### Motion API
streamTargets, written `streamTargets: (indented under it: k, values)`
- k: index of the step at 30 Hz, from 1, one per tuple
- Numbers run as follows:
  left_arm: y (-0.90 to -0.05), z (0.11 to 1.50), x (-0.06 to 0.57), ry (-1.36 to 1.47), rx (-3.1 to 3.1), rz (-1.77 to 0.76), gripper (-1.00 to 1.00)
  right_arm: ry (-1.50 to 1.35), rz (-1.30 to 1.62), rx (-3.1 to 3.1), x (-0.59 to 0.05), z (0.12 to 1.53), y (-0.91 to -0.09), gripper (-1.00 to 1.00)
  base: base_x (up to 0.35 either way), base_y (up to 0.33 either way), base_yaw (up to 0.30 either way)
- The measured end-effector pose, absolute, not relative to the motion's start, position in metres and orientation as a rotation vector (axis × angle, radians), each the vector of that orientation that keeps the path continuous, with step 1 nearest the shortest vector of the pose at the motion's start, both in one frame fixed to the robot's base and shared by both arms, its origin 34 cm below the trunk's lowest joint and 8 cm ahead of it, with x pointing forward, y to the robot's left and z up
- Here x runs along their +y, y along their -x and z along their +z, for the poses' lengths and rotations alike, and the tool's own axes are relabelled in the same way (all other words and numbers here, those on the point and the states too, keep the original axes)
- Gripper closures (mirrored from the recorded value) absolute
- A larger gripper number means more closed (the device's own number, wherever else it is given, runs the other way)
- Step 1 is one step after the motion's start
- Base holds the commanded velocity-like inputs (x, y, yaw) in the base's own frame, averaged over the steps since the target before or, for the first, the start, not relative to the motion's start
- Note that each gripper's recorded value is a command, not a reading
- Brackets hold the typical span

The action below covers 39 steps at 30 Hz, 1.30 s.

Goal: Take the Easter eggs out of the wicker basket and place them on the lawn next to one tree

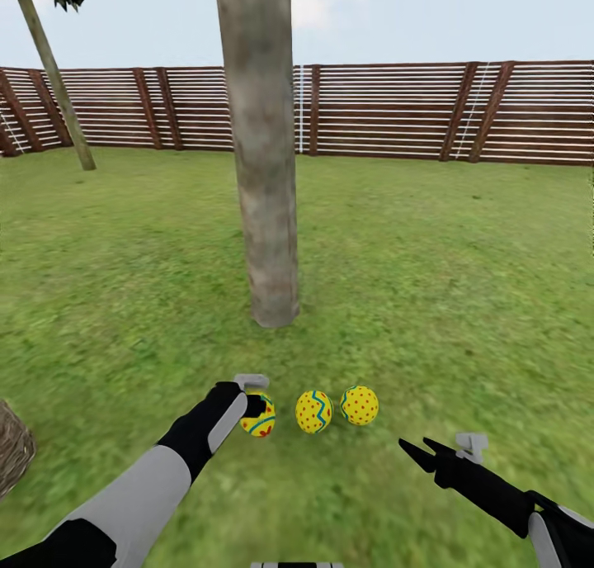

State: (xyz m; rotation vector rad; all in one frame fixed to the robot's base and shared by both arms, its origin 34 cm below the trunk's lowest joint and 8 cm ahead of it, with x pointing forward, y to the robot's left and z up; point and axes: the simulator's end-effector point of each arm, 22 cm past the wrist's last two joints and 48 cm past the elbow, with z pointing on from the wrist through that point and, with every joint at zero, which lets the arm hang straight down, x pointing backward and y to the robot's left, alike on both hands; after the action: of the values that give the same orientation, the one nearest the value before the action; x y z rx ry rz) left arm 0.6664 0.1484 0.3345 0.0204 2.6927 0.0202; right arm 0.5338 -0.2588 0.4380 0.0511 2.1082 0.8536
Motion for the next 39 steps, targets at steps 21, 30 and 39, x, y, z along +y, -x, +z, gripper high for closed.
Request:
streamTargets:
  k: [21,30,39]
  values:
    - [-0.678,0.386,0.15,-0.023,2.611,0.028,-1.0,-0.018,0.842,2.032,-0.258,0.477,-0.537,-1.0,0.0,0.0,0.0]
    - [-0.682,0.409,0.15,-0.023,2.575,0.03,-1.0,-0.006,0.84,2.009,-0.257,0.49,-0.537,-1.0,0.0,0.0,0.0]
    - [-0.685,0.431,0.15,-0.023,2.539,0.03,-1.0,0.009,0.836,1.978,-0.257,0.507,-0.537,-1.0,0.0,0.0,0.0]
